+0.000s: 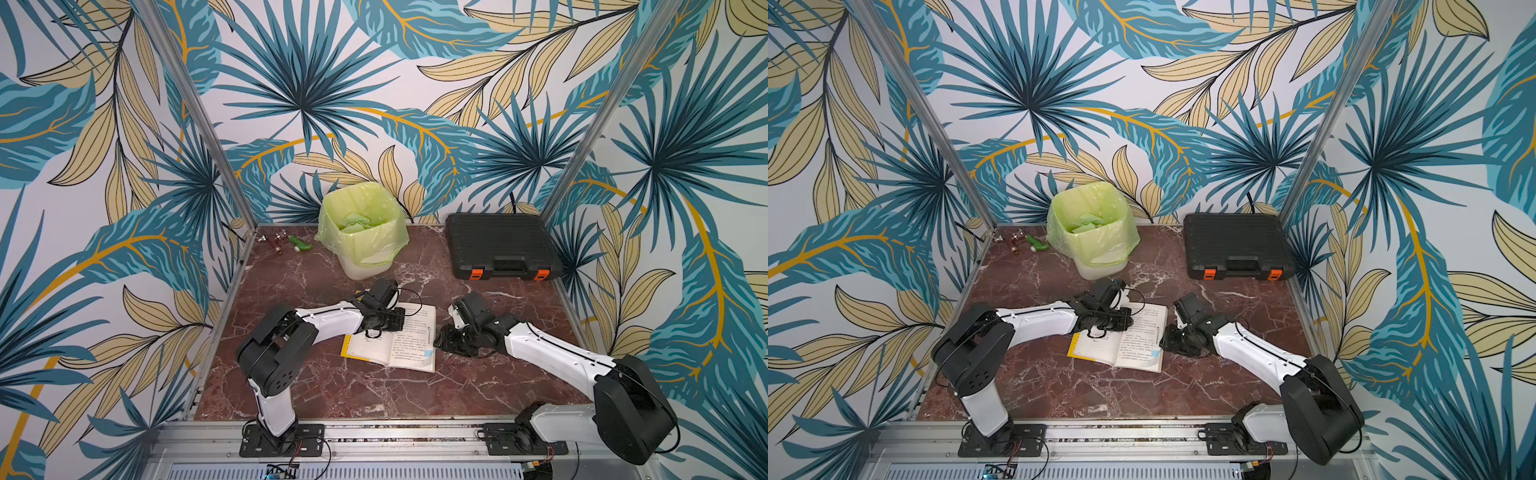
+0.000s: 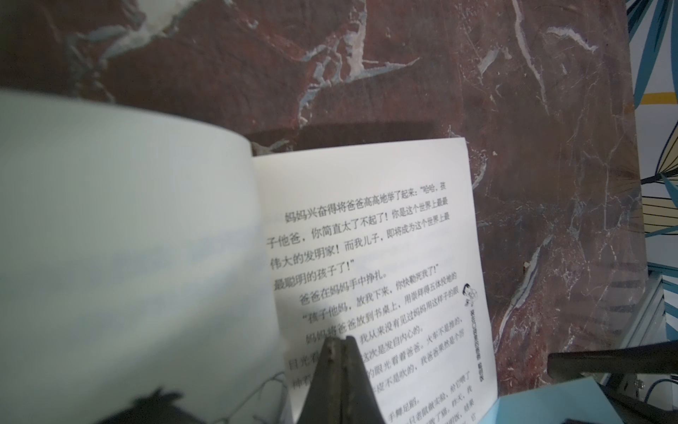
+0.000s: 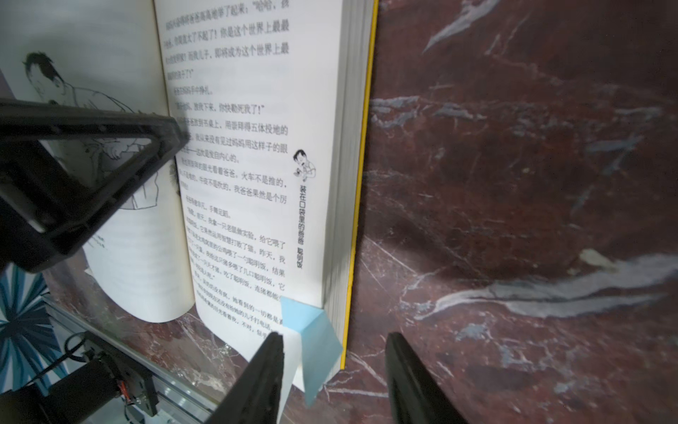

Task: Peel off the used sticky note
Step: Tear off the note from the book.

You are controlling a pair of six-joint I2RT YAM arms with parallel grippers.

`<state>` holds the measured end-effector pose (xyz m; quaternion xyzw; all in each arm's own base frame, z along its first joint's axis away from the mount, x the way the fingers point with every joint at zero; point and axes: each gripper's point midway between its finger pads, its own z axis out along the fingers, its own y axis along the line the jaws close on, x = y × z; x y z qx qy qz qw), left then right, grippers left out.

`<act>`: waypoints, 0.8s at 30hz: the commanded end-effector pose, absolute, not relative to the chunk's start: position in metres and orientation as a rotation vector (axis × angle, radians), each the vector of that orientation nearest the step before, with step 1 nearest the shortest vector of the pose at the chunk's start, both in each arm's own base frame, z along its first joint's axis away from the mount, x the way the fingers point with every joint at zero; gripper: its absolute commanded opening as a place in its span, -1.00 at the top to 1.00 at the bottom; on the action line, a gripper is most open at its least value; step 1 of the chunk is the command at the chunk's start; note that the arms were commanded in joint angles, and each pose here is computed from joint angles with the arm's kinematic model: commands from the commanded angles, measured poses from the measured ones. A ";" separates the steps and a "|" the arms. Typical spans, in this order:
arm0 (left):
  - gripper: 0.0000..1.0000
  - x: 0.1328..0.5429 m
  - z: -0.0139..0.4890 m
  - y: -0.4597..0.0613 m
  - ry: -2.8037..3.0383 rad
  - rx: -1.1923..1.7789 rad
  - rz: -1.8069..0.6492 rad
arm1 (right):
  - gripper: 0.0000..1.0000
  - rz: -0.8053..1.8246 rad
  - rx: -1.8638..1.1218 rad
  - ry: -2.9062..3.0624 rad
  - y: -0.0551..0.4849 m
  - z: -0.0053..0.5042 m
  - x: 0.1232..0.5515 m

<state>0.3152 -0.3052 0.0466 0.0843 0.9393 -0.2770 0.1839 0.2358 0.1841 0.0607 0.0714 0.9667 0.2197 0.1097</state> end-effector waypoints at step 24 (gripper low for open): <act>0.93 0.318 0.037 -0.311 2.661 0.234 -0.787 | 1.00 0.606 -0.165 2.722 0.215 0.074 0.230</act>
